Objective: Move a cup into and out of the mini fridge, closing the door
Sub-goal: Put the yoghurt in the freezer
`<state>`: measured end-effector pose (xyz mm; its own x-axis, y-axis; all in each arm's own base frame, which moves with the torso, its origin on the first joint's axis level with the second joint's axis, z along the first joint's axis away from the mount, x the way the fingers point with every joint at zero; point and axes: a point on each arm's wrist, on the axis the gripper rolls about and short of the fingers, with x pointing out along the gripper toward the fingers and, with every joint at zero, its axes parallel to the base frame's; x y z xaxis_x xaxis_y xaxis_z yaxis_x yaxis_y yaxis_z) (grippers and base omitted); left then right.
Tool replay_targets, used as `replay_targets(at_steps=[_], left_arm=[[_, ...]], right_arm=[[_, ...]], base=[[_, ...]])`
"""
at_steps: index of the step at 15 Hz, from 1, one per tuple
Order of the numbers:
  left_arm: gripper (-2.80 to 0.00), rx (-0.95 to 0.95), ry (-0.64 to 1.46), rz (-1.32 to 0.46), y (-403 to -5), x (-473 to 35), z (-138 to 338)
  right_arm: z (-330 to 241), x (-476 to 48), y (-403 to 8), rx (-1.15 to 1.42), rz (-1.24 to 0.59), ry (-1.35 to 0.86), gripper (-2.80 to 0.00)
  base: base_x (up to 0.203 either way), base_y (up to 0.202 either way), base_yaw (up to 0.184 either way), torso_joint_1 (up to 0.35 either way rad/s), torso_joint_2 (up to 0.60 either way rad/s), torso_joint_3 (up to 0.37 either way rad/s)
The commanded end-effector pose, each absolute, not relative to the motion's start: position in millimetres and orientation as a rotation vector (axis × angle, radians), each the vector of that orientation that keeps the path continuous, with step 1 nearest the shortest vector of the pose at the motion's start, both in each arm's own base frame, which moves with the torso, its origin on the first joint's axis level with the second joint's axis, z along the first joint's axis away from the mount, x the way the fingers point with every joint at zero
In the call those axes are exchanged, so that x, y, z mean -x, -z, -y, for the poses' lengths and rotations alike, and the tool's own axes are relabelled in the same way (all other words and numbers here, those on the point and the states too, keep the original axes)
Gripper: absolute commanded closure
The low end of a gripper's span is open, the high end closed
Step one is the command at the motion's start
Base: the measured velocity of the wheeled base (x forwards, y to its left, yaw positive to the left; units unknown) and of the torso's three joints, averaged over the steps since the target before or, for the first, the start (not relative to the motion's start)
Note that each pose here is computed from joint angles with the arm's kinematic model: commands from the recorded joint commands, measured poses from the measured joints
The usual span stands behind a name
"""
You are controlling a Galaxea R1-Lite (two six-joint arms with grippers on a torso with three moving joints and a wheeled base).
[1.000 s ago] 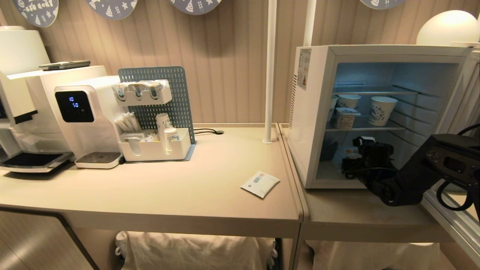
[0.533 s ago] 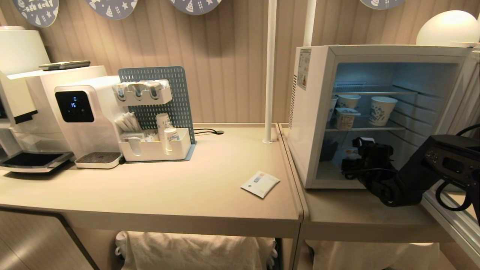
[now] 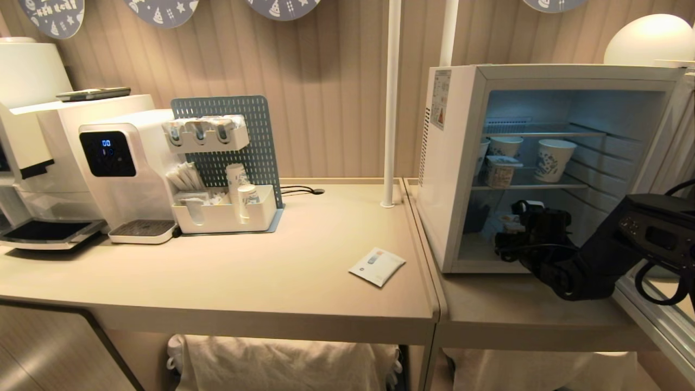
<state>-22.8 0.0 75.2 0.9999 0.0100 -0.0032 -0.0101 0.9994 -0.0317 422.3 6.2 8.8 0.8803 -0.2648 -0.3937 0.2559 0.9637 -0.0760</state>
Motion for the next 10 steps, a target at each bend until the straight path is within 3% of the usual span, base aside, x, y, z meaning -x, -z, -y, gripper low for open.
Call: replay_targets(at_steps=[1,10], left_arm=[[0.00,0.032,-0.011,-0.006,-74.8,22.6,0.0],[0.00,0.032,-0.011,-0.006,-74.7,22.6,0.0]], right_arm=[[-7.0,-413.5,-23.7,0.015,-0.393,0.270,-2.80],[-13.8,-324.4,-89.0,-0.045,-0.357,0.236,-2.80]], base=[[0.000,0.000,0.000,0.000,0.00,0.000],[0.000,0.000,0.000,0.000,0.00,0.000]])
